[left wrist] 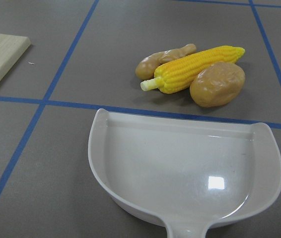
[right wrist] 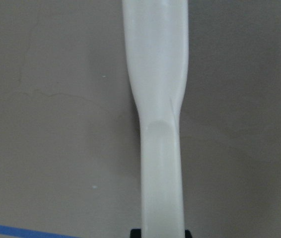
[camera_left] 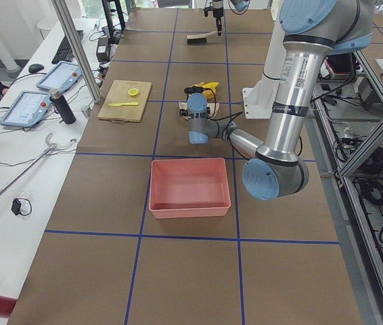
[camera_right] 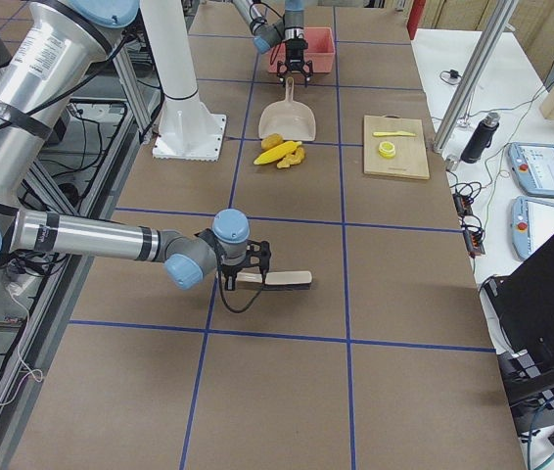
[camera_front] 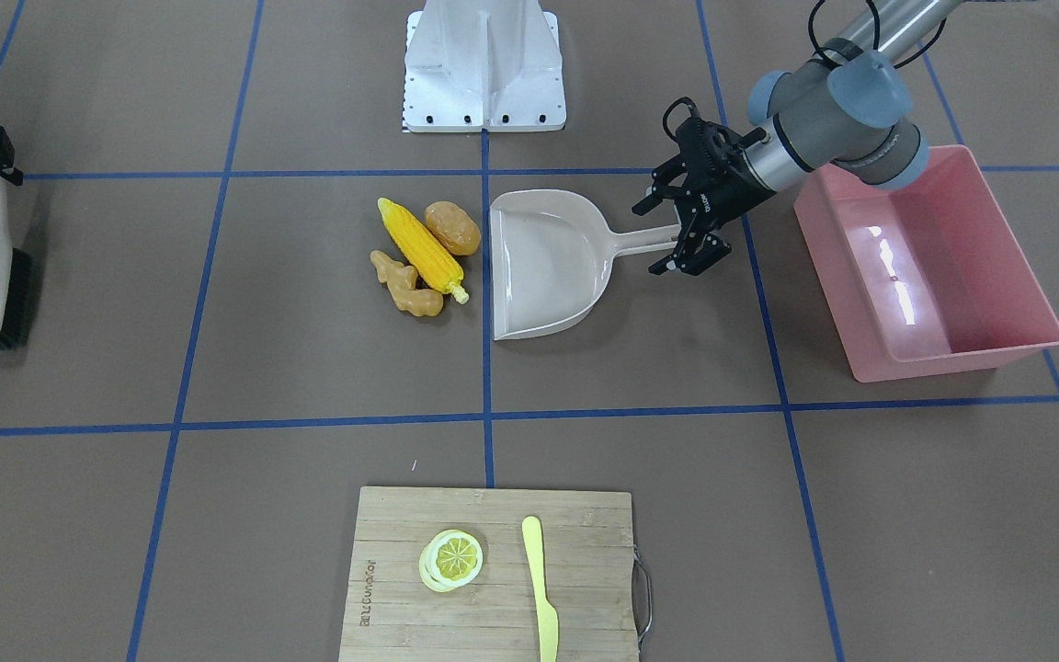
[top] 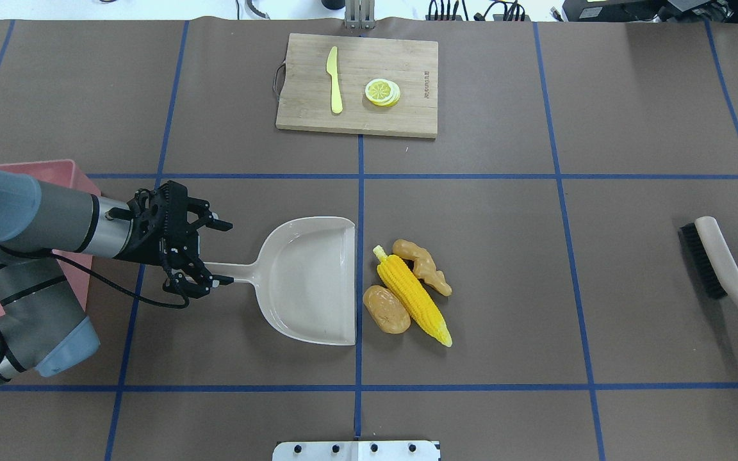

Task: Sweep and dump trash into bin
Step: 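Move the left gripper to the white dustpan handle and grasp it, then bring the held brush down behind the toy vegetables with the right gripper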

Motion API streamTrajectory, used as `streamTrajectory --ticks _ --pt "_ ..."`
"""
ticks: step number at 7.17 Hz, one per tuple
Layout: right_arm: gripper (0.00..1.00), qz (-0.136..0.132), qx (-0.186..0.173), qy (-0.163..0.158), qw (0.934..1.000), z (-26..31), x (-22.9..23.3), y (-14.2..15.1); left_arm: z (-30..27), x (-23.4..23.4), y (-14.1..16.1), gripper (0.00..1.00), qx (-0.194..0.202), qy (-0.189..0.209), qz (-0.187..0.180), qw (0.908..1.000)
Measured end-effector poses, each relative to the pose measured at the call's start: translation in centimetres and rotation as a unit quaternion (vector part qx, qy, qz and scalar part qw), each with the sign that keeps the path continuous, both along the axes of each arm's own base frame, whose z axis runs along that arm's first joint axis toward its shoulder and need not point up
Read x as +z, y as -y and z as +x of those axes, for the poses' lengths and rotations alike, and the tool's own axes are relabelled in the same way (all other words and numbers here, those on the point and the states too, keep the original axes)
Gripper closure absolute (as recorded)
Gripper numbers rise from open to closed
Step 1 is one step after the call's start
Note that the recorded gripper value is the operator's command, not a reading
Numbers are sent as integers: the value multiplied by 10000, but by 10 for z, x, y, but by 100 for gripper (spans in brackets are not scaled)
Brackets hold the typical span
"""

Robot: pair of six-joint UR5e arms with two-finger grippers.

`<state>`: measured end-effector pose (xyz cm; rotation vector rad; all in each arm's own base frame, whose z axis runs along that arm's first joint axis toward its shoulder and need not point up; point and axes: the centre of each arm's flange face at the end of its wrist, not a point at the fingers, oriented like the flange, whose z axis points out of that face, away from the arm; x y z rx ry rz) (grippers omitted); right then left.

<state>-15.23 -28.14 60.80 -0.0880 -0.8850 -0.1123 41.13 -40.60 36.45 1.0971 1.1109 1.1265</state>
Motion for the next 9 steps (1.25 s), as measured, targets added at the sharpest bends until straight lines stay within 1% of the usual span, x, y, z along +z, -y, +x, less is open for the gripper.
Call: streamTrajectory --ticks 1,2,3,5,6,7,8,9 --pt "100 -197 -3 19 9998 -35 -56 5 8 5 0 3 -41 60 -23 10000" --pt "100 -323 7 -26 9995 -68 -112 3 18 7 -3 3 -78 103 -31 9999" --pt "100 -367 -20 -100 9993 -98 -158 -6 28 6 -9 3 -40 118 -38 9999" --pt "100 -471 -210 -242 9984 -180 -237 -31 41 5 -18 3 50 170 -68 9998" --pt "100 -450 -296 -379 9978 -224 -280 -39 45 6 -20 3 77 202 -83 9997" --pt "100 -399 -335 -550 9971 -257 -321 -42 47 8 -21 3 60 238 -94 9997" --pt "100 -329 -339 -673 9966 -273 -342 -44 51 10 -21 3 -2 275 -100 9996" --pt "100 -244 -303 -778 9962 -282 -347 -44 54 11 -21 3 -48 308 -109 9995"
